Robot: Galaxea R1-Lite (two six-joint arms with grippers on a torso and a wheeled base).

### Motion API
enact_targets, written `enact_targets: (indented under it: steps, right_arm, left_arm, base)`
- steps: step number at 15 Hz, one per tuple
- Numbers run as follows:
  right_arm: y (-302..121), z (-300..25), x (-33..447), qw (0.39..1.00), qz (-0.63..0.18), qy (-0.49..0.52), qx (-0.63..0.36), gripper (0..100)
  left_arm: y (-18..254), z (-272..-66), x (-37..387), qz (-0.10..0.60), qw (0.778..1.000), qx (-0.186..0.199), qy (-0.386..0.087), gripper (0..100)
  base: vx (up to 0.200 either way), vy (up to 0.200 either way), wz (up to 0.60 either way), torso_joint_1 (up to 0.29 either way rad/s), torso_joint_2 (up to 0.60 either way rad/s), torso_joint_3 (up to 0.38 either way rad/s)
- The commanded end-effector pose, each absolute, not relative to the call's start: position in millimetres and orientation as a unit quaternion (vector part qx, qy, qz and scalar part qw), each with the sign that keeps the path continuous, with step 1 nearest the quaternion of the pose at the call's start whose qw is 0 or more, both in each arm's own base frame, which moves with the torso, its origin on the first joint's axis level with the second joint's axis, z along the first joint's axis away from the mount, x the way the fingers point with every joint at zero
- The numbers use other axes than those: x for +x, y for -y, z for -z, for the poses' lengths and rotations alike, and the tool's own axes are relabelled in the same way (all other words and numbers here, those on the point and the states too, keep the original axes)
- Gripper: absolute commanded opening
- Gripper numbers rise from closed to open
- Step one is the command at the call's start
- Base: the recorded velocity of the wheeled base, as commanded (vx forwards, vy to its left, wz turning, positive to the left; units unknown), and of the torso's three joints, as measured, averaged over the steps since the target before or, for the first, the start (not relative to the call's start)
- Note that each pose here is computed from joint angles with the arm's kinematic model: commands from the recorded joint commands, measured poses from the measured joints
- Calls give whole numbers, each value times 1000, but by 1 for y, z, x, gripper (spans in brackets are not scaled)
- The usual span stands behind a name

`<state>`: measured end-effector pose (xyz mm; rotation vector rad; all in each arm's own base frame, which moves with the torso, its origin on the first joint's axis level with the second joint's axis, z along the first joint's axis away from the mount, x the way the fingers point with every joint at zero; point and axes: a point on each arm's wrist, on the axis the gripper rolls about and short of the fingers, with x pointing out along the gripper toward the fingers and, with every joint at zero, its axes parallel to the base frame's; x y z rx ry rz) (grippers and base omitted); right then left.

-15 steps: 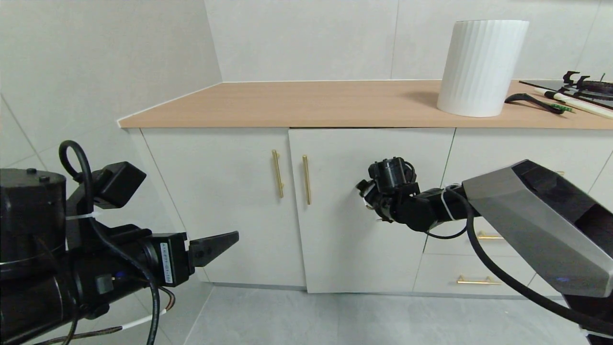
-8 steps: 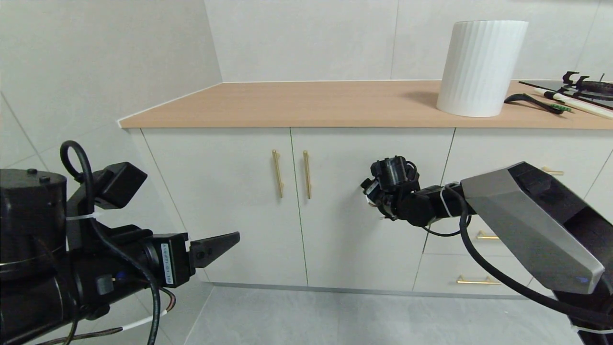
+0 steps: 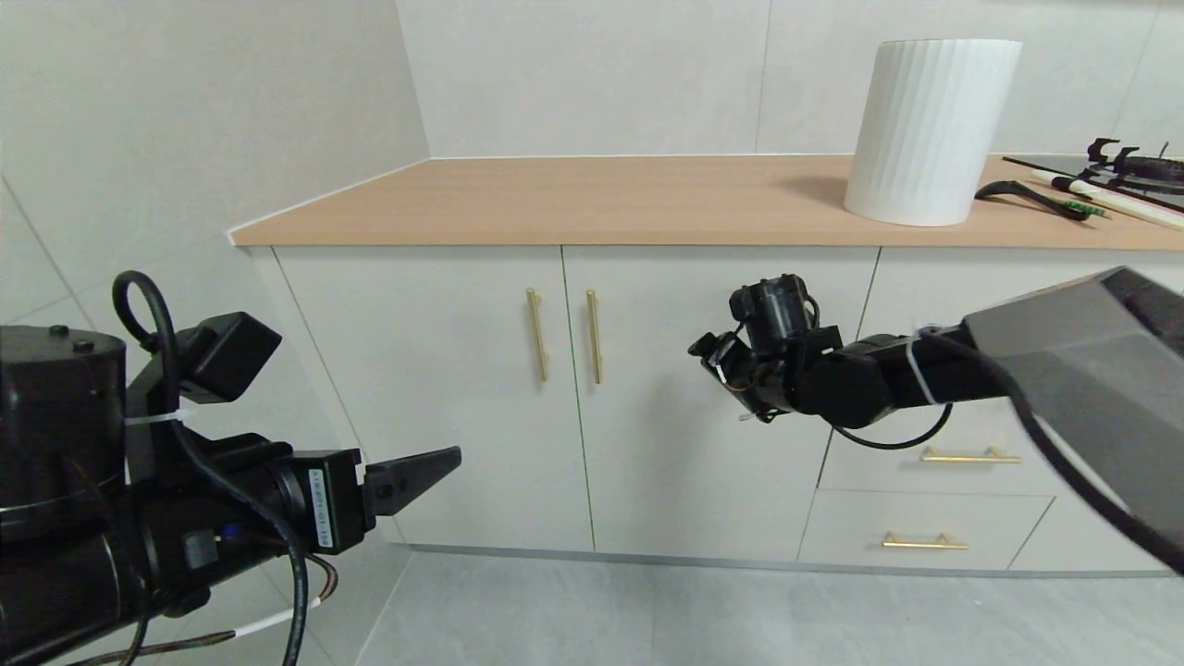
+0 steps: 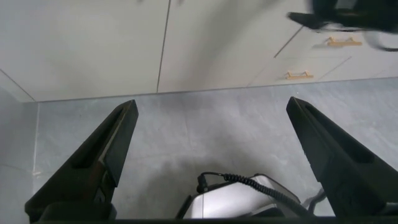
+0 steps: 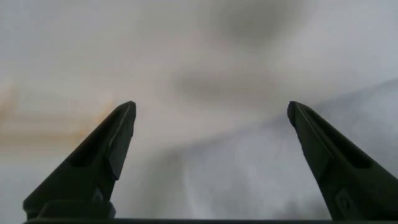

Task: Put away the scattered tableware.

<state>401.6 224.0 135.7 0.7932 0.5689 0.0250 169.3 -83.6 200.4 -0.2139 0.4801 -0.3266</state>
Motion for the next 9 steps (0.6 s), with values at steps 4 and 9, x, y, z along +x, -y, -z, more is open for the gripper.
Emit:
enact_targets:
  steps: [4,9]
  right_arm:
    - [-183,-235,265,902,-160,-254,312,100]
    - [-88,-255,135,945,-148,-147,254,100]
  left_arm:
    - [73,-212,165,134,964,-109,-201,100]
    - [39,-227,112,98,986,-88,-98,100]
  base:
    - [0,0,0,0,0,0]
    - [0,0,0,0,0,0]
